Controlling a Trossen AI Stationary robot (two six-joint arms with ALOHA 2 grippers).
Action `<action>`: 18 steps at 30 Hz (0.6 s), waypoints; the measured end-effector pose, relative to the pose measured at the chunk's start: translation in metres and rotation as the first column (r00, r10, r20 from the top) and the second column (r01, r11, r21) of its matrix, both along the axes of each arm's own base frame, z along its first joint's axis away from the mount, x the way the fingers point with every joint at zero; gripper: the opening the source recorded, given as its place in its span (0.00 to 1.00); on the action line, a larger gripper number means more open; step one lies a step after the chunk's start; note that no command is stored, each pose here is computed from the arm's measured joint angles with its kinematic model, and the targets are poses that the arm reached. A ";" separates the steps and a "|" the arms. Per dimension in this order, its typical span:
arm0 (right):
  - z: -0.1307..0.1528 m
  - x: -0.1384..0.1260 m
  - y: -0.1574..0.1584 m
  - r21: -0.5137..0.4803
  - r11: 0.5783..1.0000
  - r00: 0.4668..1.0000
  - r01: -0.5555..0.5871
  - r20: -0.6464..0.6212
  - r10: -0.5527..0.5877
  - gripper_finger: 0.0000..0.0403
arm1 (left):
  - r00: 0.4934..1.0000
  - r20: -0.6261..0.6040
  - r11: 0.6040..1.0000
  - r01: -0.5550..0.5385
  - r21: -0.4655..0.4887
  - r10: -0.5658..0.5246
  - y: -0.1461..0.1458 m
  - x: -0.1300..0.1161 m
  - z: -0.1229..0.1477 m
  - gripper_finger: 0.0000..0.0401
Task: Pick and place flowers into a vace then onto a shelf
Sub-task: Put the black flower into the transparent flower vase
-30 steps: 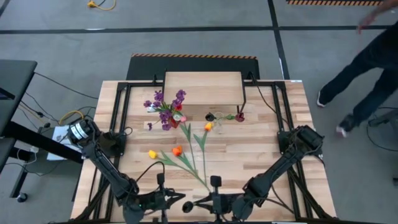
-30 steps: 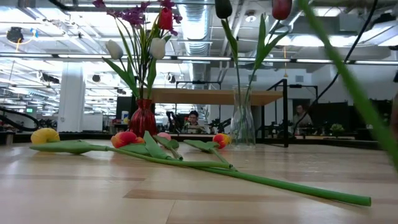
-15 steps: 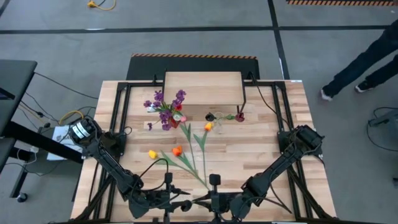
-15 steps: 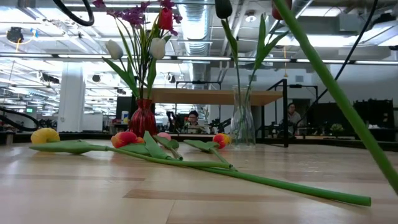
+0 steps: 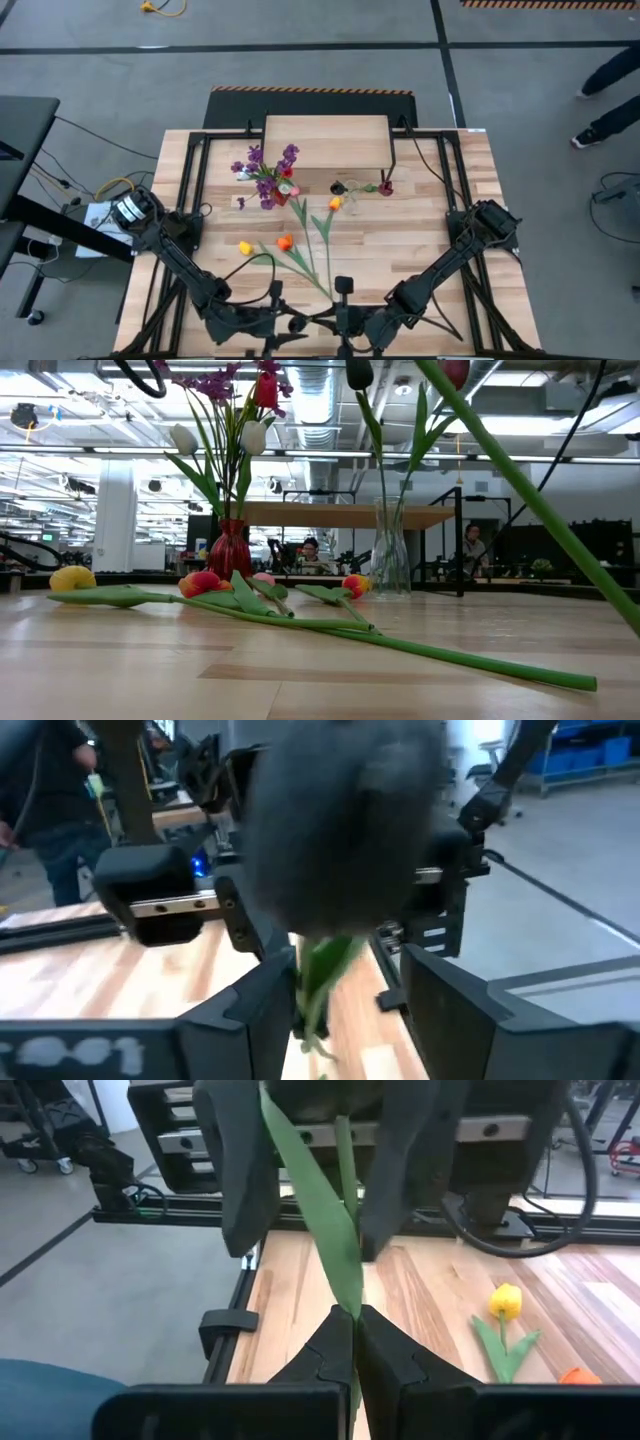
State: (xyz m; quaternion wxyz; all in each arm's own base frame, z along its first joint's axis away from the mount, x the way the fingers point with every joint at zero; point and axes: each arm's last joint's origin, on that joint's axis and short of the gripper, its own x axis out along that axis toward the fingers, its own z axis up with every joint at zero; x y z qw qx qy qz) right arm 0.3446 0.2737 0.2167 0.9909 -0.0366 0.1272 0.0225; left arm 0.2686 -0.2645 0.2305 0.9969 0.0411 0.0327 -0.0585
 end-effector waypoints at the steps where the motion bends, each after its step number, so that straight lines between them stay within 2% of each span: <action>1: 0.000 0.000 0.000 0.000 1.000 1.000 0.001 0.000 -0.001 0.00 | 1.000 -0.002 1.000 -0.006 -0.009 0.006 0.001 0.001 0.000 0.43; 5: 0.000 0.000 0.000 0.000 1.000 1.000 0.003 0.000 -0.003 0.00 | 1.000 -0.016 0.999 -0.027 -0.022 0.027 0.006 0.006 -0.001 0.42; 8: 0.000 0.000 0.000 -0.001 1.000 1.000 0.004 0.001 -0.004 0.00 | 0.999 -0.017 0.999 -0.035 -0.022 0.035 0.007 0.006 -0.002 0.38; 11: 0.000 0.000 0.000 0.000 1.000 1.000 0.003 0.001 -0.003 0.02 | 0.999 -0.020 0.999 -0.037 -0.019 0.036 0.007 0.006 -0.002 0.27; 15: 0.000 -0.001 0.001 0.000 1.000 1.000 0.000 0.001 0.000 0.06 | 0.999 -0.018 0.999 -0.044 0.001 0.044 0.007 0.006 -0.002 0.06; 18: -0.001 -0.001 0.001 -0.006 1.000 1.000 0.000 -0.006 0.000 0.09 | 0.998 -0.025 0.998 -0.066 0.018 0.066 0.007 0.004 -0.003 0.02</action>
